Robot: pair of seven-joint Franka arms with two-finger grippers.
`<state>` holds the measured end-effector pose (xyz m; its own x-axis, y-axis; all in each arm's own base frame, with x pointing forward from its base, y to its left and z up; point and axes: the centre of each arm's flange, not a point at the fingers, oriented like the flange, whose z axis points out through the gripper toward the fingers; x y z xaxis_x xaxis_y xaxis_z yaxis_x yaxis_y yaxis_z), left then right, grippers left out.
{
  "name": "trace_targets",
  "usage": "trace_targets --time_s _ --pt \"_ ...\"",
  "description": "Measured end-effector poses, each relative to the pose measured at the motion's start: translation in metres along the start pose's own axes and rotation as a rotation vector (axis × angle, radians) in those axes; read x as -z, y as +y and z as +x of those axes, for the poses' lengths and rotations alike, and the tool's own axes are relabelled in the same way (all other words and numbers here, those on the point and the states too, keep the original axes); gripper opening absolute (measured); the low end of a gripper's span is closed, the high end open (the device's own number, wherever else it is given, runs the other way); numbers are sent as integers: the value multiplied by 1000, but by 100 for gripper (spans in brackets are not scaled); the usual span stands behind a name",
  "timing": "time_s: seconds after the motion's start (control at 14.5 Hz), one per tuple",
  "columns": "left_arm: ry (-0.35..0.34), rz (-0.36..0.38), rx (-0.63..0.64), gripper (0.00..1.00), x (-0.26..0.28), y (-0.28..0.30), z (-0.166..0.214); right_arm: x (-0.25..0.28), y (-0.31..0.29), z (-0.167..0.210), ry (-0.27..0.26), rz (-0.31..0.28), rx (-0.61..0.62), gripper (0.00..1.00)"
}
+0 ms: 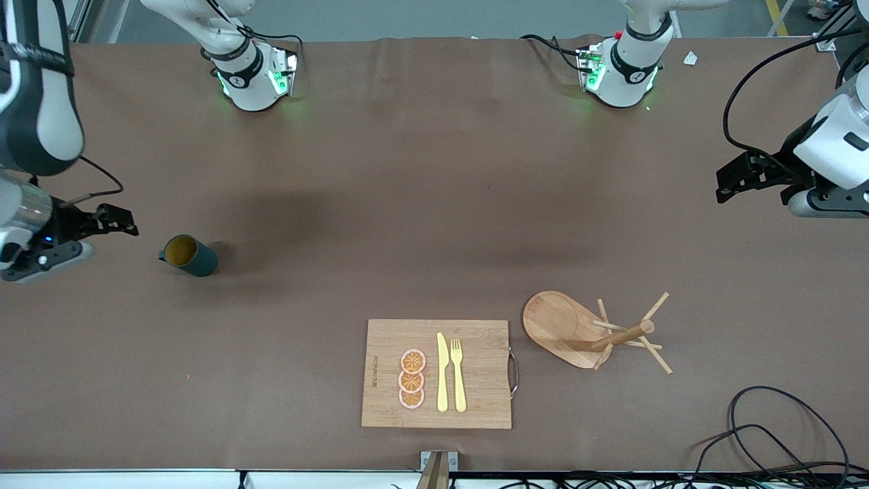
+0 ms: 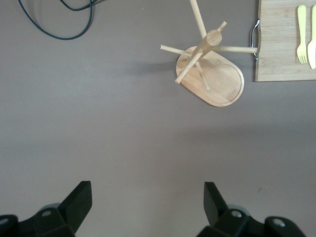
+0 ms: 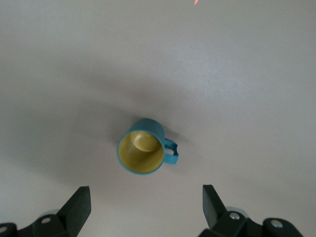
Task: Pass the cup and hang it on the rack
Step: 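Lower the right gripper and grasp the teal mug by its rim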
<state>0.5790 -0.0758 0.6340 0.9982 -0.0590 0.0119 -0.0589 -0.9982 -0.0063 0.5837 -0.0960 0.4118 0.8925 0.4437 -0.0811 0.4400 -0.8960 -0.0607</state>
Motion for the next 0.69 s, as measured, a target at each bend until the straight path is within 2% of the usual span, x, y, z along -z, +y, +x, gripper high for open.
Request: trace_targets --time_s 0.34,0.69 --pt "0 0 0 100 0 0 0 -87 -6 -8 16 -20 183 100" --pt "0 0 0 100 0 0 0 -139 -2 -5 18 -35 296 97"
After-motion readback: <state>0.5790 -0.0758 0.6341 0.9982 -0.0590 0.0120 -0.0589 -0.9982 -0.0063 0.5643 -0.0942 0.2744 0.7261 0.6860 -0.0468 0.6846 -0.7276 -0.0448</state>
